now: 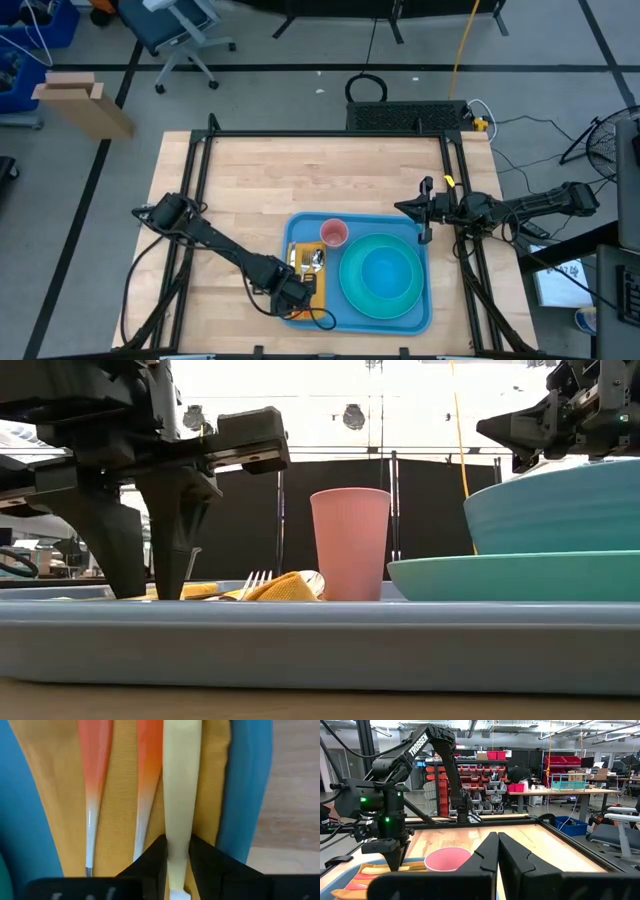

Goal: Set up tray
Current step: Put the yellow knife on the yellow napkin to the left of the orange fork, then return to Home Position

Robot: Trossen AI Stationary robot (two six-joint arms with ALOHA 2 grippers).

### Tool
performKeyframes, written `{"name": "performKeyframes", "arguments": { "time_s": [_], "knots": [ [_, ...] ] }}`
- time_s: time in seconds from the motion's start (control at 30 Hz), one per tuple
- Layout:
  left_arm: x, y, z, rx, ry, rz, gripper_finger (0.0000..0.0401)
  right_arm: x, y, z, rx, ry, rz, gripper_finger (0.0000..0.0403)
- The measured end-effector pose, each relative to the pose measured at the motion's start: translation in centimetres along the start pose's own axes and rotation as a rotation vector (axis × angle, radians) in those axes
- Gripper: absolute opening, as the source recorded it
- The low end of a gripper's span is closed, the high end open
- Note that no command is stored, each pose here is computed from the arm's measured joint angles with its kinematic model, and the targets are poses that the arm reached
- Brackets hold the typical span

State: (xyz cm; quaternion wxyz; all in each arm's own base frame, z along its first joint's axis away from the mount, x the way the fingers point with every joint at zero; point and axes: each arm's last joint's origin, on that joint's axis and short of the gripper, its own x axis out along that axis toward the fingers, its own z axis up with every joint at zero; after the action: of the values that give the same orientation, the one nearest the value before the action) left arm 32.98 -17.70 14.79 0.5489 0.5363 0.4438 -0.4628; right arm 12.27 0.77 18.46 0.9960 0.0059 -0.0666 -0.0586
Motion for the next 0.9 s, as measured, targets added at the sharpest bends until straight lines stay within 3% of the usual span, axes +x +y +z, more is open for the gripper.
{"name": "performKeyframes", "arguments": {
  "time_s": [0.43,0.67,0.77,0.9],
  "knots": [
    [-0.8,0.2,1.3,-0.09,0.041,0.032,0.0097,0.0,0.0,0.0,0.0,0.0,0.0,0.0],
    [-1.0,-0.2,1.5,-0.074,0.117,0.045,0.0098,0.0,0.0,0.0,0.0,0.0,0.0,0.0],
    [-2.5,-1.0,1.2,-0.065,0.211,0.056,0.0099,0.0,0.0,0.0,-0.006,0.0,0.0,0.0],
    [-6.4,-1.7,0.4,-0.198,0.192,0.103,0.0087,0.0,0.0,0.0,-0.049,0.001,0.002,0.0]
  ]
}}
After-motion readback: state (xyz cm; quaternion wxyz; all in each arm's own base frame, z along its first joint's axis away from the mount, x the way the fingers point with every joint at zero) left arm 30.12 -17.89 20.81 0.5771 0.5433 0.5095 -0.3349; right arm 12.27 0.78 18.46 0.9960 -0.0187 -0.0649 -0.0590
